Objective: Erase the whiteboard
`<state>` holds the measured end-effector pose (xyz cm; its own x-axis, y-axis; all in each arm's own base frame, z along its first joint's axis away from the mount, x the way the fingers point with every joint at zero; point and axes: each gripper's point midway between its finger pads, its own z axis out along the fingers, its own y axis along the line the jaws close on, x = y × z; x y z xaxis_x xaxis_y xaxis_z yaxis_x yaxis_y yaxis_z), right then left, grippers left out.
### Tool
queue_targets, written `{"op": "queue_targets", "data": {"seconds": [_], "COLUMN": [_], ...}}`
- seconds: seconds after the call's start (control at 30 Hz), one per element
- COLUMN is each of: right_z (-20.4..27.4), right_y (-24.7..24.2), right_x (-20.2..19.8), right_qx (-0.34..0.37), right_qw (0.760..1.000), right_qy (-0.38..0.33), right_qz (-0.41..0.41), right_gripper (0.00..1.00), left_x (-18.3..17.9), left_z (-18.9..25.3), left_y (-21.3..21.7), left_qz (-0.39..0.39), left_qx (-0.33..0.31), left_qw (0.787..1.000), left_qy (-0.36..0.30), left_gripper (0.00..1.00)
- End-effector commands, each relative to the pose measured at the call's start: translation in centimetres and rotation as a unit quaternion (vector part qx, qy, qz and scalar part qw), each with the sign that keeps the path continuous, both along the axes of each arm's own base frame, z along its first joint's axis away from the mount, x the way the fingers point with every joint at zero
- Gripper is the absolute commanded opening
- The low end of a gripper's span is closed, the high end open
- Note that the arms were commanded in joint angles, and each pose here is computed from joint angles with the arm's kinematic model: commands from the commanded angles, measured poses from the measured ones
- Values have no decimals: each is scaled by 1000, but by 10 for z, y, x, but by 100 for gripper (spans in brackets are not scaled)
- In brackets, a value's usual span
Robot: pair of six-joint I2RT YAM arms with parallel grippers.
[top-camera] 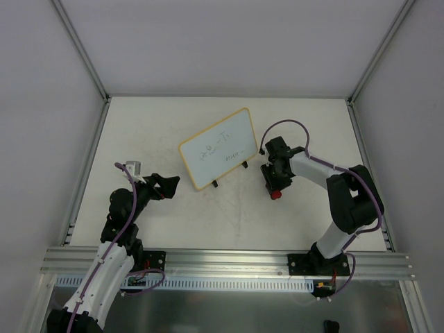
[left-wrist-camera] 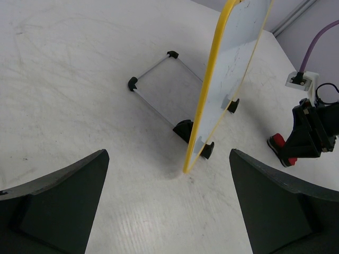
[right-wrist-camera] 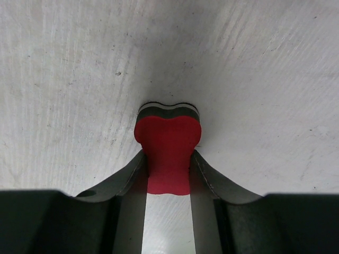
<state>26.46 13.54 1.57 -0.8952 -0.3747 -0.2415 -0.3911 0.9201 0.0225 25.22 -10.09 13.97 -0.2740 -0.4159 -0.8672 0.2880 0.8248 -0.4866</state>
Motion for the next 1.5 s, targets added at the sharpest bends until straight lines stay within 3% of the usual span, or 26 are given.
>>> {"op": "queue_targets", "data": {"seconds": [0.0,0.1,0.13,0.33,0.43,0.67,0.8,1.1,1.47], "right_z": [20,28,30,46,63,104,131,180,188], "right_y": [8,3,4,16,23,47,57,81,102], "right_x": [12,17,18,17,21,32,42,59,62], "right_qx": [16,8,9,47,73,153,189,250,270], "right_qw": [999,999,998,996,992,974,956,906,861], "right_qy": [-32,-51,-56,-72,-103,-164,-221,-339,-424], "right_qz": [1,-7,-8,8,14,31,35,47,71], "right_gripper": [15,7,0,4,1,0,0,0,0], "left_x": [2,3,2,-1,-1,8,12,20,41], "left_z": [25,26,26,36,38,34,49,64,73], "left_y": [-6,-5,-6,-2,-3,-22,-30,-38,-64], "left_qz": [-16,-15,-15,-3,-3,-51,-71,-103,-192], "left_qx": [4,4,4,-12,-19,-41,-61,-17,17], "left_qw": [999,999,999,998,998,997,993,987,971], "left_qy": [-43,-44,-44,-64,-67,-30,-72,-123,-144], "left_gripper": [99,99,99,99,99,99,99,99,99]}}
